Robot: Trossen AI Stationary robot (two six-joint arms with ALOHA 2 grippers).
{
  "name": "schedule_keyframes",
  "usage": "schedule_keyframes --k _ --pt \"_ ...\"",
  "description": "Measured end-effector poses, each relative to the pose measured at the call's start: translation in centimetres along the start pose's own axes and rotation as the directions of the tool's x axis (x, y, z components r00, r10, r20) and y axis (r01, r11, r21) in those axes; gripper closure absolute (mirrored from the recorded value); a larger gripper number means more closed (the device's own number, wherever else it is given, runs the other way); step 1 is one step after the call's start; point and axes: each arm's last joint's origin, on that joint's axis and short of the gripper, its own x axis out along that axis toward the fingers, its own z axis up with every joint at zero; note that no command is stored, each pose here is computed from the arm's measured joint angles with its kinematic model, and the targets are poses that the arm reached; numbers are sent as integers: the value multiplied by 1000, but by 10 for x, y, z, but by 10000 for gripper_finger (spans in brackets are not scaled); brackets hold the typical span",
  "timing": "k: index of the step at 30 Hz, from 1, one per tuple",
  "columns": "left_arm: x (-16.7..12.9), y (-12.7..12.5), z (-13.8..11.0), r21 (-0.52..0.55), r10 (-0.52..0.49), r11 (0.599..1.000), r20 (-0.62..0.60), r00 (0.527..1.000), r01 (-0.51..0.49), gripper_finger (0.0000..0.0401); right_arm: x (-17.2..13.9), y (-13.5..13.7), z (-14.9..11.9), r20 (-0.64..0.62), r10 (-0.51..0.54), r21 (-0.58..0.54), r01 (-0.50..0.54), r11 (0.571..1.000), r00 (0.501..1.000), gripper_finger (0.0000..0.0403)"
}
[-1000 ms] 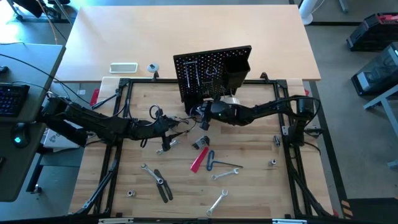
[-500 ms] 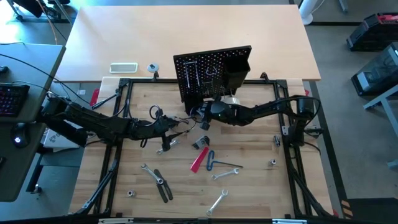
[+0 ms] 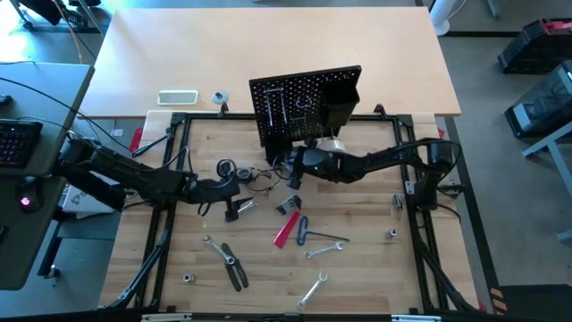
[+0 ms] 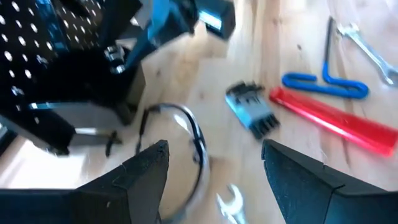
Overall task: Hang tools onto peg board
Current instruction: Put the bottom left socket into the bottom black bin on the peg board
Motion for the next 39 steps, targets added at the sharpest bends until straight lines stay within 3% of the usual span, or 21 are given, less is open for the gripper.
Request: schedule_keyframes --k 5,9,16,20,25,29,39 --pt "-24 -2 -6 -46 -54 998 -33 998 52 151 -10 8 9 28 0 -41 1 999 1000 226" --pt "-48 -7 -12 -126 -178 977 -43 983 171 151 -17 15 14 46 19 -61 -16 998 999 226" --pt "-81 -36 -25 -247 -464 868 -93 881 431 151 -24 29 15 40 57 -109 -52 993 998 226" --pt "-95 -57 -35 -320 -568 801 -144 810 505 151 -27 34 15 33 71 -121 -67 990 997 226" --pt "-108 -80 -46 -428 -644 732 -180 744 530 151 -27 36 15 30 76 -125 -72 990 997 226" --pt "-114 -94 -56 -486 -672 703 -218 707 518 151 -27 36 15 31 83 -124 -78 989 996 226" --pt "-121 -122 -86 -525 -688 714 -402 605 463 151 -27 36 15 32 95 -72 -93 993 995 226"
